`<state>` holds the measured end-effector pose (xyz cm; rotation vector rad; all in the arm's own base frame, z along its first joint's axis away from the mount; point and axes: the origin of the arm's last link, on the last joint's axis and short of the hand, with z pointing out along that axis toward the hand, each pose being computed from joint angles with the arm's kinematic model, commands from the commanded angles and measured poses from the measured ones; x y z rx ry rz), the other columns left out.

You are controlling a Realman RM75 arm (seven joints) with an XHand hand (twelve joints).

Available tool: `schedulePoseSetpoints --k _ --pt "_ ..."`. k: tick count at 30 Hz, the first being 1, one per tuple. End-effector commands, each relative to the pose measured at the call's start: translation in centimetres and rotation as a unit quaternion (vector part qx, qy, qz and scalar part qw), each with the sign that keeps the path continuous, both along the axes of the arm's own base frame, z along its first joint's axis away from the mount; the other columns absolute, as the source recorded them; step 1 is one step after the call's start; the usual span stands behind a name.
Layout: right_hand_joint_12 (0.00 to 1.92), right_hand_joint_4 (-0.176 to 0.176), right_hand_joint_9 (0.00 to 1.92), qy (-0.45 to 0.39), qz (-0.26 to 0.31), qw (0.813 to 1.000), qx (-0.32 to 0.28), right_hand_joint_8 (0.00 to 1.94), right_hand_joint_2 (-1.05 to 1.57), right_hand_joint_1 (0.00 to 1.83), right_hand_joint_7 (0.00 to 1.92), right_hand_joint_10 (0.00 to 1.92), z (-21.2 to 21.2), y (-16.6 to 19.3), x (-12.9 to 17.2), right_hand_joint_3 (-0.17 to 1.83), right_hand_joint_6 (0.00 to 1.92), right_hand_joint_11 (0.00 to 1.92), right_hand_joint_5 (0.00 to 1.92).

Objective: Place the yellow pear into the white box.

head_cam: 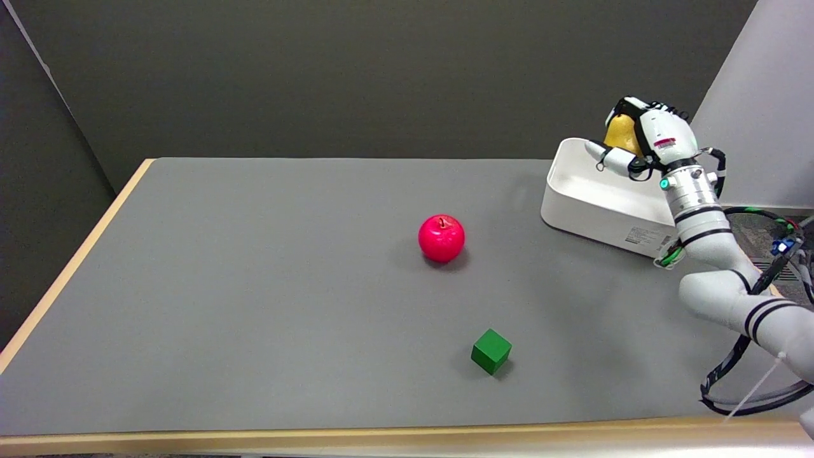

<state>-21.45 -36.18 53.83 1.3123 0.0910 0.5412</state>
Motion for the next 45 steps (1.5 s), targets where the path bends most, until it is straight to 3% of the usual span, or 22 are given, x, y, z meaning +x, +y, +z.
schedulePoseSetpoints --k 1,18,19,20,21,23,25,27,31,34,39,42,45 --pt "1.92 -0.176 0.88 -0.035 -0.068 0.996 -0.054 1.69 1.14 1.14 0.63 1.92 3.5 -1.0 -1.0 0.42 1.64 0.33 0.57" --pt "1.92 -0.176 0.87 -0.056 -0.083 0.993 -0.054 1.67 1.14 1.15 0.64 1.92 3.4 0.8 -3.1 0.42 1.63 0.37 0.58" --pt "1.92 -0.171 0.84 -0.077 -0.073 0.993 -0.056 1.66 1.15 1.14 0.63 1.92 3.4 1.0 -3.1 0.40 1.63 0.35 0.57" --pt "1.92 -0.091 0.76 -0.083 -0.069 0.993 -0.056 1.45 1.17 1.04 0.71 1.90 3.4 1.2 -3.2 0.35 1.62 0.21 0.59" --pt "1.92 0.001 0.67 -0.091 -0.066 0.992 -0.055 1.21 1.17 0.92 0.79 1.86 3.4 1.4 -3.3 0.33 1.57 0.05 0.60" --pt "1.92 0.035 0.68 -0.093 -0.069 0.992 -0.056 1.03 0.81 0.89 0.71 1.56 3.4 1.7 -3.4 0.81 1.13 0.16 0.50" --pt "1.42 0.067 0.37 -0.093 -0.072 0.992 -0.053 0.59 0.69 0.75 0.47 0.96 3.3 1.9 -3.5 0.93 0.79 0.12 0.39" --pt "1.12 0.076 0.16 -0.095 -0.073 0.992 -0.051 0.45 0.64 0.63 0.30 0.69 3.2 2.3 -3.7 0.98 0.66 0.01 0.33" --pt "1.02 0.065 0.03 -0.098 -0.070 0.992 -0.046 0.39 0.59 0.61 0.17 0.61 2.8 3.0 -3.8 0.98 0.61 0.00 0.28" --pt "0.92 0.069 0.00 -0.102 -0.063 0.992 -0.043 0.26 0.61 0.57 0.13 0.50 2.5 3.5 -3.7 0.86 0.52 0.00 0.29" --pt "0.84 0.073 0.00 -0.091 -0.044 0.994 -0.038 0.26 0.56 0.54 0.06 0.31 1.8 5.2 -3.3 0.93 0.55 0.00 0.24" --pt "0.83 0.074 0.00 -0.076 0.014 0.997 -0.026 0.23 0.56 0.54 0.05 0.30 0.8 6.9 -2.5 0.92 0.53 0.00 0.24" --pt "0.84 0.066 0.00 -0.059 0.136 0.989 -0.021 0.23 0.57 0.54 0.07 0.33 -0.4 9.8 -0.9 0.91 0.52 0.00 0.24"
